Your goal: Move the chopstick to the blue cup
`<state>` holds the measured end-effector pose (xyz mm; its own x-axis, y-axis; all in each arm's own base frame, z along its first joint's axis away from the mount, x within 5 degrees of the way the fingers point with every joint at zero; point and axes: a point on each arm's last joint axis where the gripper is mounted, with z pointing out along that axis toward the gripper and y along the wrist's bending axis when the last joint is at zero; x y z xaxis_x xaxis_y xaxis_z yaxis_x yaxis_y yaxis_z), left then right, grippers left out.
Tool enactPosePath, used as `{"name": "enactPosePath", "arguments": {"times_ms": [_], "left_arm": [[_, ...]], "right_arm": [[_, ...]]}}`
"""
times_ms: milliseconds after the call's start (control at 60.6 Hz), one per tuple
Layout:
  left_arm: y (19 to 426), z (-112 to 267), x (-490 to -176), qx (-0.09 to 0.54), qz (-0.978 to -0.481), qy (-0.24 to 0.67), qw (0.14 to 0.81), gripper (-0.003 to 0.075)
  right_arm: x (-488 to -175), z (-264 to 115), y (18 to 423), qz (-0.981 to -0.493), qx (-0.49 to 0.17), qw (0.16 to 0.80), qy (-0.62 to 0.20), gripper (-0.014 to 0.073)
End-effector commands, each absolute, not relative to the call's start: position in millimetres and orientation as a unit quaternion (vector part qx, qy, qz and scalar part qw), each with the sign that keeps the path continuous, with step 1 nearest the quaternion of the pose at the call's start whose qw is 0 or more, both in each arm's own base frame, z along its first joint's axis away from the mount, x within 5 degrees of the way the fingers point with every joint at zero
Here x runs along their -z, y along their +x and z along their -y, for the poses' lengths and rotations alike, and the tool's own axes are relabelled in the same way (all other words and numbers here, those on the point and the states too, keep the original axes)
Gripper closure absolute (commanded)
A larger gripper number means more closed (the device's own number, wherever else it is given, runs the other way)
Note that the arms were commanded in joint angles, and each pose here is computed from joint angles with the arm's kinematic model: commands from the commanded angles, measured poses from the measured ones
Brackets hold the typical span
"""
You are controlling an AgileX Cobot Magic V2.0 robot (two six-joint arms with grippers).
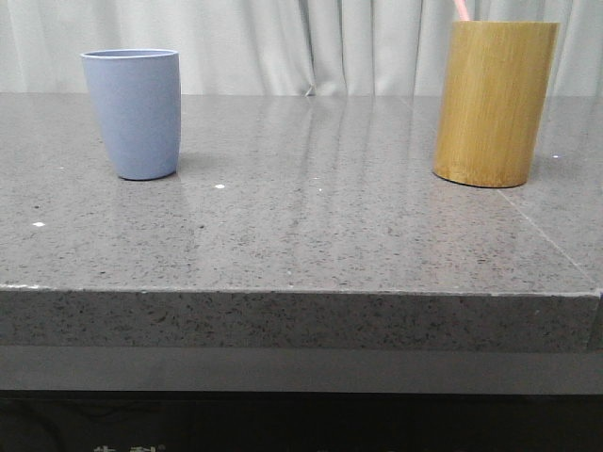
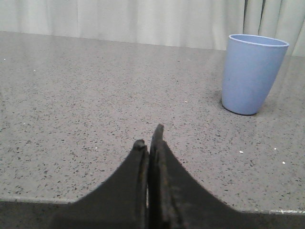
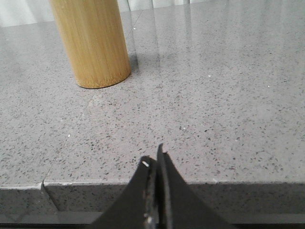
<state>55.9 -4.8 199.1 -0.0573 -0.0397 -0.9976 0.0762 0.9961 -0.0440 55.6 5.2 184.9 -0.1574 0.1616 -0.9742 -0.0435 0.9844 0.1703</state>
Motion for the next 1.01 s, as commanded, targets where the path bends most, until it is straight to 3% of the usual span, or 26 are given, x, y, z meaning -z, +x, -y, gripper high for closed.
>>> {"name": "enactPosePath", "arguments": {"times_ms": [0, 215, 413, 495, 611, 776, 991], "left_arm": [[54.1, 3.9, -207.8, 0.045, -0.685, 0.004, 0.727, 0.0738], [53.8, 3.4, -212.3, 0.045, -0.667, 0.003, 0.743, 0.0738], [42.6, 1.1, -257.7, 0.046, -0.558, -0.006, 0.828, 0.0738], [35.7, 1.0, -279.8, 0.048, -0.543, -0.005, 0.838, 0.0738], [31.3, 2.3, -311.8, 0.052, -0.582, 0.002, 0.812, 0.0738], [54.0, 5.4, -341.6, 0.053, -0.666, 0.009, 0.744, 0.0738], [106.8, 8.8, -344.4, 0.048, -0.736, 0.010, 0.676, 0.0738]], "right_arm": [[-193.2, -3.9, 54.8, -0.725, -0.076, 0.683, 0.042, 0.0654], [-198.8, -3.6, 54.8, -0.705, -0.097, 0.700, 0.062, 0.0654], [-236.5, -1.8, 48.4, -0.642, -0.106, 0.756, 0.070, 0.0654], [-260.6, -2.3, 41.2, -0.622, -0.111, 0.772, 0.064, 0.0654], [-291.4, -4.5, 34.6, -0.629, -0.117, 0.767, 0.054, 0.0654], [-332.3, -8.0, 47.8, -0.679, -0.121, 0.723, 0.045, 0.0654], [-354.7, -8.2, 93.9, -0.738, -0.090, 0.668, 0.033, 0.0654]]}}
